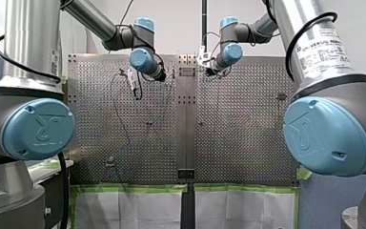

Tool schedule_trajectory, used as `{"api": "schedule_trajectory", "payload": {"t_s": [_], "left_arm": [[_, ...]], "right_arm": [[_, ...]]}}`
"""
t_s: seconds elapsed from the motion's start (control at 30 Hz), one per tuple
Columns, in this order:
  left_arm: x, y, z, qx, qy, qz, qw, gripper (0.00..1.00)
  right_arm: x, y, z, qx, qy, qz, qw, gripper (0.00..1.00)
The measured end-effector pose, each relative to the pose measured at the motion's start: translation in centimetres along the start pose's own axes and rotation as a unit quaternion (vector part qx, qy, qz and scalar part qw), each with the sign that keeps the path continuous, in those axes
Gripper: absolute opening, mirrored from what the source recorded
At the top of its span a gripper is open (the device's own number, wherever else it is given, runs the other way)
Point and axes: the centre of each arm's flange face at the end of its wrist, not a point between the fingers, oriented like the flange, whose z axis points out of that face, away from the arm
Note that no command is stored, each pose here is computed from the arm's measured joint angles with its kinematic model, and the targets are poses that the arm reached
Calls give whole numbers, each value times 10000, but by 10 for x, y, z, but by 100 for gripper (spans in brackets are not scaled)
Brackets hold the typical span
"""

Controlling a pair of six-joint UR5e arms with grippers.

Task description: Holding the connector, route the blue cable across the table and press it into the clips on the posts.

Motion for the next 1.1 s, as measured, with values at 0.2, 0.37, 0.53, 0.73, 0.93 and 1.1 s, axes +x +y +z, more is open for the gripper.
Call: {"api": "schedule_trajectory", "payload": {"t_s": [0.2, 0.37, 0.53, 0.73, 0.93, 1.1], "left_arm": [[-19, -19, -20, 147, -232, 88, 9996, 100], [-25, -37, -22, 185, -387, 100, 9990, 100], [-20, -56, -19, 174, -343, 198, 9991, 100], [-10, -79, -16, 143, -181, 289, 9993, 100], [0, -104, -14, 126, -90, 359, 9992, 100], [5, -115, -8, 13, -40, 453, 9990, 100]], "right_arm": [[2, 4, -5, -93, -1, -22, 10000, 0], [4, 3, -7, -106, 4, -31, 9999, 0], [1, 3, -8, -113, -29, -53, 9999, 0], [-2, 5, -9, -133, -60, -56, 9999, 0], [-1, 6, -10, -141, -50, -57, 9999, 0], [0, 6, -10, -143, -45, -58, 9999, 0]]}}
